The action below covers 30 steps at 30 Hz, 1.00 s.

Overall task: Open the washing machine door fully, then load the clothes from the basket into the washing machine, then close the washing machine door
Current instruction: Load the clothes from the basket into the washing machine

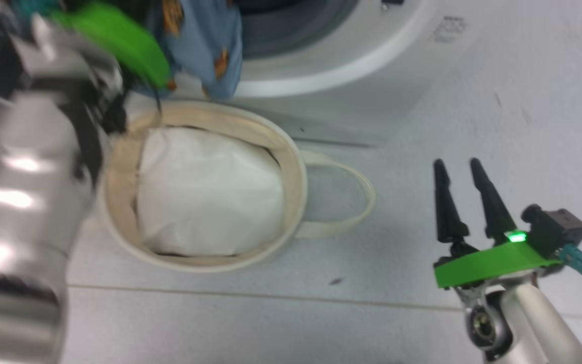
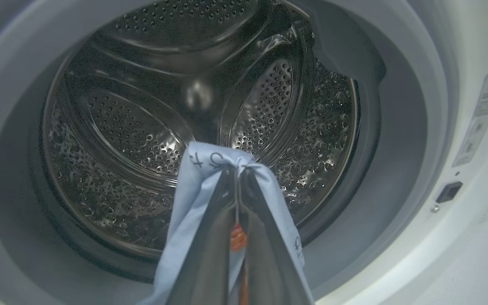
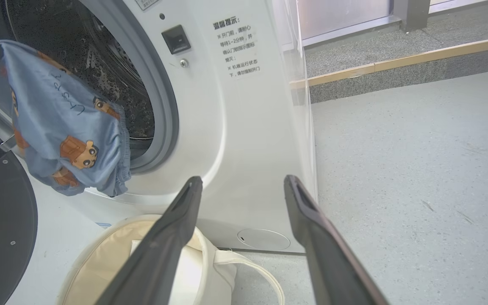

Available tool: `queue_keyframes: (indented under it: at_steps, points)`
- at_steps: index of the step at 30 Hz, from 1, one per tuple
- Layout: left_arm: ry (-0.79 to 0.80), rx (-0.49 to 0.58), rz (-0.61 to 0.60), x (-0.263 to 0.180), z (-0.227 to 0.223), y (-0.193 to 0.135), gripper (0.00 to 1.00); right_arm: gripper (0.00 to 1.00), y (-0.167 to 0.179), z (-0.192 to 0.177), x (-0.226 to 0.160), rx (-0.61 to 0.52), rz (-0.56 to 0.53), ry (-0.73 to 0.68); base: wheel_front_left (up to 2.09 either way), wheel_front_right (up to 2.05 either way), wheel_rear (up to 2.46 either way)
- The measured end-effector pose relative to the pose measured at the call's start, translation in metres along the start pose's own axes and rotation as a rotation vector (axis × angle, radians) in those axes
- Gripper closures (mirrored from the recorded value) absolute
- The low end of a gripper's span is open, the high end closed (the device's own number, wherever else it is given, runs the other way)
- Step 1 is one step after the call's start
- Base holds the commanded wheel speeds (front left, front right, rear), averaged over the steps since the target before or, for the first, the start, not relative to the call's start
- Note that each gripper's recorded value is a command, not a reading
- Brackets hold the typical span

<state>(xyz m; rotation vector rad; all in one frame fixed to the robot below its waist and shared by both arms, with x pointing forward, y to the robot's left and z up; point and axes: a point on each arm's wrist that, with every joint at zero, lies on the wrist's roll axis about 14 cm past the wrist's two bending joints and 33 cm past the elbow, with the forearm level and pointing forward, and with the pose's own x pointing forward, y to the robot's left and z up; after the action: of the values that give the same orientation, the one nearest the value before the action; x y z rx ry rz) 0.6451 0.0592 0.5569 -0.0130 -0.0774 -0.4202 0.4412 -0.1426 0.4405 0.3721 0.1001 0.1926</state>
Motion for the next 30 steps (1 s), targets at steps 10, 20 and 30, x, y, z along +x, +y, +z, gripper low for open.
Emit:
queue_keyframes:
  at_steps: [10,20,30]
  points:
    - [-0.087,-0.011,0.013,0.066,0.009,0.022,1.00,0.00,-0.028,-0.024,-0.002,-0.012,-0.078,0.057,0.00,0.00,0.00]
    - [-0.042,-0.143,-0.004,0.084,-0.055,0.003,1.00,0.00,-0.039,-0.046,0.013,-0.005,-0.102,0.090,0.00,0.00,0.00]
    - [0.294,-0.100,-0.046,0.074,-0.146,-0.019,1.00,0.00,-0.044,-0.055,0.011,-0.001,-0.129,0.110,0.00,0.00,0.00]
